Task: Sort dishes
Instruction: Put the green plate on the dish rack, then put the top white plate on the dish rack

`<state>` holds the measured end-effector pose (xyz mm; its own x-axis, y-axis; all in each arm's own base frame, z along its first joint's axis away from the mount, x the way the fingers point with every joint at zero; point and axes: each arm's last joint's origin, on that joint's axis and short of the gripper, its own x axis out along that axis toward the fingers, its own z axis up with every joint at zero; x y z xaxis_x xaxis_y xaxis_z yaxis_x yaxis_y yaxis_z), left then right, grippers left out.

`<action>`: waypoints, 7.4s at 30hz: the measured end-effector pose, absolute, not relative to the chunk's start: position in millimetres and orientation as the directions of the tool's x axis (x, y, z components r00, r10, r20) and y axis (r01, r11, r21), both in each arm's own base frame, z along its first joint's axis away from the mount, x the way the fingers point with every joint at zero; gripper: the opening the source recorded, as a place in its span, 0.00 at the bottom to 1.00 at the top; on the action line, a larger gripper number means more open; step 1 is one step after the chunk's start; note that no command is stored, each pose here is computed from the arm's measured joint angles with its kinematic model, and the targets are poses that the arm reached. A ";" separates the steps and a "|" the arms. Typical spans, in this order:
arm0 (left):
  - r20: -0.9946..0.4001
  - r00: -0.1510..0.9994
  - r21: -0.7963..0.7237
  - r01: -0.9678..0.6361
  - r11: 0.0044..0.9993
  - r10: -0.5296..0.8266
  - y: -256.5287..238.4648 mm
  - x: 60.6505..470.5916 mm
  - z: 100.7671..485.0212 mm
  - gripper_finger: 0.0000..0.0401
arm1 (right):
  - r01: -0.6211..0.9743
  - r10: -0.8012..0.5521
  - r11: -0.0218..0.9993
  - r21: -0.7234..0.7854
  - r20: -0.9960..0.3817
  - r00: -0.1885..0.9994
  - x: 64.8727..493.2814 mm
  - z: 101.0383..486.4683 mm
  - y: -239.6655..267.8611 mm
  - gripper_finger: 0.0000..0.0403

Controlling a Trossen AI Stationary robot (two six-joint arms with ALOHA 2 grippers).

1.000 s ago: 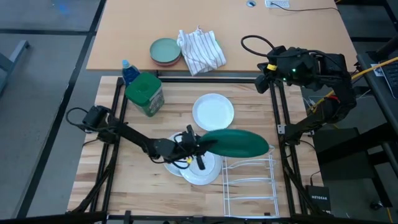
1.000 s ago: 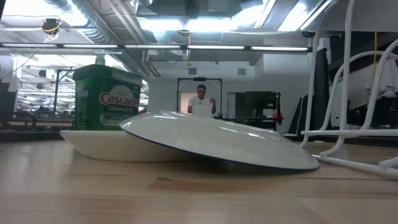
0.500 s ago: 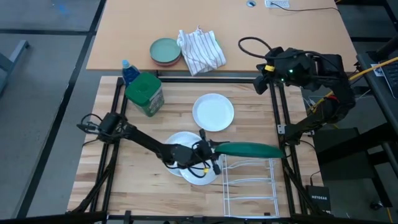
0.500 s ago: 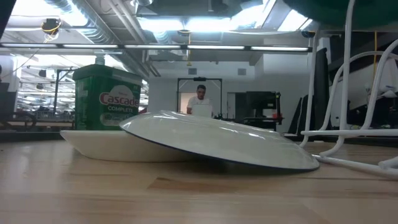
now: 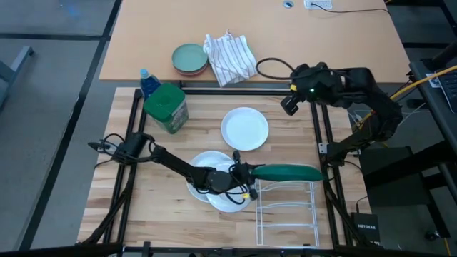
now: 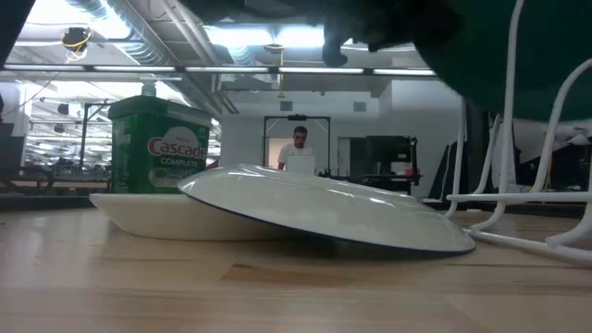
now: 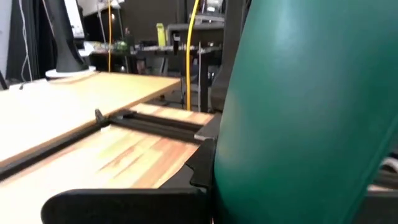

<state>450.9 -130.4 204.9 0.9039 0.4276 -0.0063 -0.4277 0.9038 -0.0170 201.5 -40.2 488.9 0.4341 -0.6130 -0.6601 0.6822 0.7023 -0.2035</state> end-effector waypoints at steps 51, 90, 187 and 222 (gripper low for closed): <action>-0.009 0.977 -0.097 -0.211 0.973 0.212 -102.7 458.7 218.1 0.48 | 0.670 -0.608 0.704 -0.237 -0.688 0.396 212.3 472.1 -41.4 0.03; -0.810 0.497 -0.281 -0.794 0.539 0.311 174.8 357.8 216.3 0.48 | 0.714 -0.543 0.680 -0.167 -0.769 0.338 195.3 470.0 -97.5 0.03; -0.798 0.556 -0.166 -0.573 0.803 0.232 188.1 384.8 158.6 0.01 | 0.516 -0.158 0.834 0.197 -0.810 0.565 204.7 323.2 -205.5 0.15; -0.897 0.435 -0.393 -0.698 0.599 -0.081 173.9 366.1 146.8 0.40 | 0.503 -0.134 0.836 0.219 -0.807 0.575 204.5 323.0 -204.3 0.31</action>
<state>366.1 173.9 146.8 0.4353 -0.0815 -0.8966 -0.6978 0.5987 -0.3932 204.5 -204.3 323.0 0.5746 -0.1337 -0.8074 0.5029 0.8361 0.2194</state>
